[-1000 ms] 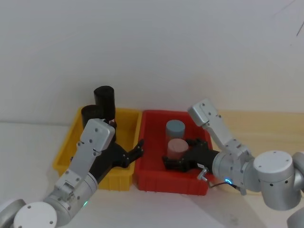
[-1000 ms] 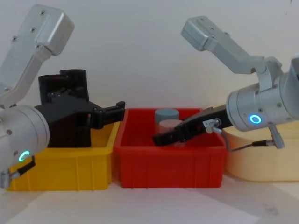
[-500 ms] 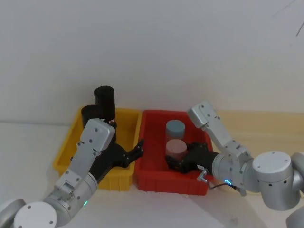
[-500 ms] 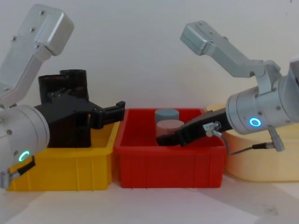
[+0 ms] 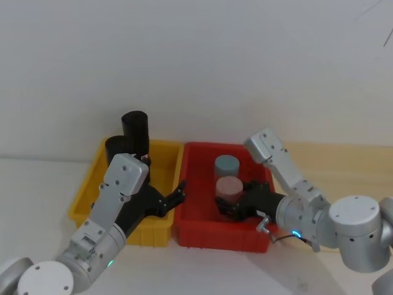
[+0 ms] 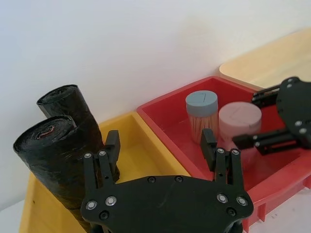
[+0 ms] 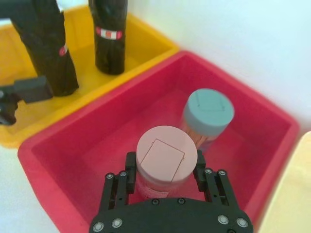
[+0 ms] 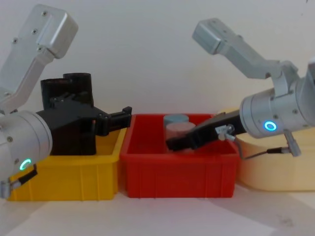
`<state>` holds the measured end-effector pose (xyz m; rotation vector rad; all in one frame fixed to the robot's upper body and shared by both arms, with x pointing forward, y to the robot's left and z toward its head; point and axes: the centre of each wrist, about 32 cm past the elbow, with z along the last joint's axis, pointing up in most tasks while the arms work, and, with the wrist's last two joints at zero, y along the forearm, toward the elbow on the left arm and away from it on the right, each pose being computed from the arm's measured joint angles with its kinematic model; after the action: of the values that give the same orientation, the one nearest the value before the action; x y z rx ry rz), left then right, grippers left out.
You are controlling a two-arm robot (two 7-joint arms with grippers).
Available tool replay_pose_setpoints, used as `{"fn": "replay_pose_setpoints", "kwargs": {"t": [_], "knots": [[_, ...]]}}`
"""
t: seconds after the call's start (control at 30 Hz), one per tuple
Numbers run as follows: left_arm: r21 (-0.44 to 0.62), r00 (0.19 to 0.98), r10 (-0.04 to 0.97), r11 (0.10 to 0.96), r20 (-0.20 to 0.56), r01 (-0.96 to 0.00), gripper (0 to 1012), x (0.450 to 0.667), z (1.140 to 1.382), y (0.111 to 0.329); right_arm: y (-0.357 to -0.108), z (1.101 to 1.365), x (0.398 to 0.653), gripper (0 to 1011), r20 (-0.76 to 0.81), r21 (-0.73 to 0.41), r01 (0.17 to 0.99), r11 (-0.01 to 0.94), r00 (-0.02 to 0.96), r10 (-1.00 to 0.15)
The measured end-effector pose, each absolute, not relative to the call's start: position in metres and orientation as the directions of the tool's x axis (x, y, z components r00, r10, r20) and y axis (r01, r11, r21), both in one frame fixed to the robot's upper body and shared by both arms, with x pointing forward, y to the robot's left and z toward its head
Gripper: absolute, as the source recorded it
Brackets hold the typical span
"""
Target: Pick up the garbage bag with the one hand and transfer it to the other hand.
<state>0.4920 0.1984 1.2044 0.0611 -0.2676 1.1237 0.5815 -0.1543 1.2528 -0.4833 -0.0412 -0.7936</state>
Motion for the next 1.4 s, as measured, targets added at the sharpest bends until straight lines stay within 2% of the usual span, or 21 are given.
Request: {"fn": "replay_pose_setpoints", "kwargs": {"t": [0.4, 0.73, 0.87, 1.13, 1.4], "knots": [[-0.086, 0.404, 0.882, 0.434, 0.243, -0.897, 1000, 0.492, 1.204, 0.198, -0.168, 1.279, 0.571, 679, 0.250, -0.268, 0.759, 0.594, 0.650, -0.718], [-0.086, 0.404, 0.882, 0.434, 0.243, -0.897, 1000, 0.492, 1.204, 0.198, -0.195, 1.313, 0.556, 679, 0.266, -0.128, 0.829, 0.545, 0.558, -0.786], [-0.086, 0.404, 0.882, 0.434, 0.242, -0.897, 1000, 0.492, 1.204, 0.198, -0.214, 1.325, 0.546, 679, 0.270, -0.080, 0.867, 0.492, 0.494, -0.826], [-0.086, 0.404, 0.882, 0.434, 0.243, -0.897, 1000, 0.492, 1.204, 0.198, -0.241, 1.332, 0.532, 679, 0.265, -0.079, 0.910, 0.408, 0.413, -0.871], [-0.086, 0.404, 0.882, 0.434, 0.243, -0.897, 1000, 0.492, 1.204, 0.198, -0.257, 1.325, 0.524, 679, 0.249, -0.141, 0.925, 0.353, 0.379, -0.891]]}}
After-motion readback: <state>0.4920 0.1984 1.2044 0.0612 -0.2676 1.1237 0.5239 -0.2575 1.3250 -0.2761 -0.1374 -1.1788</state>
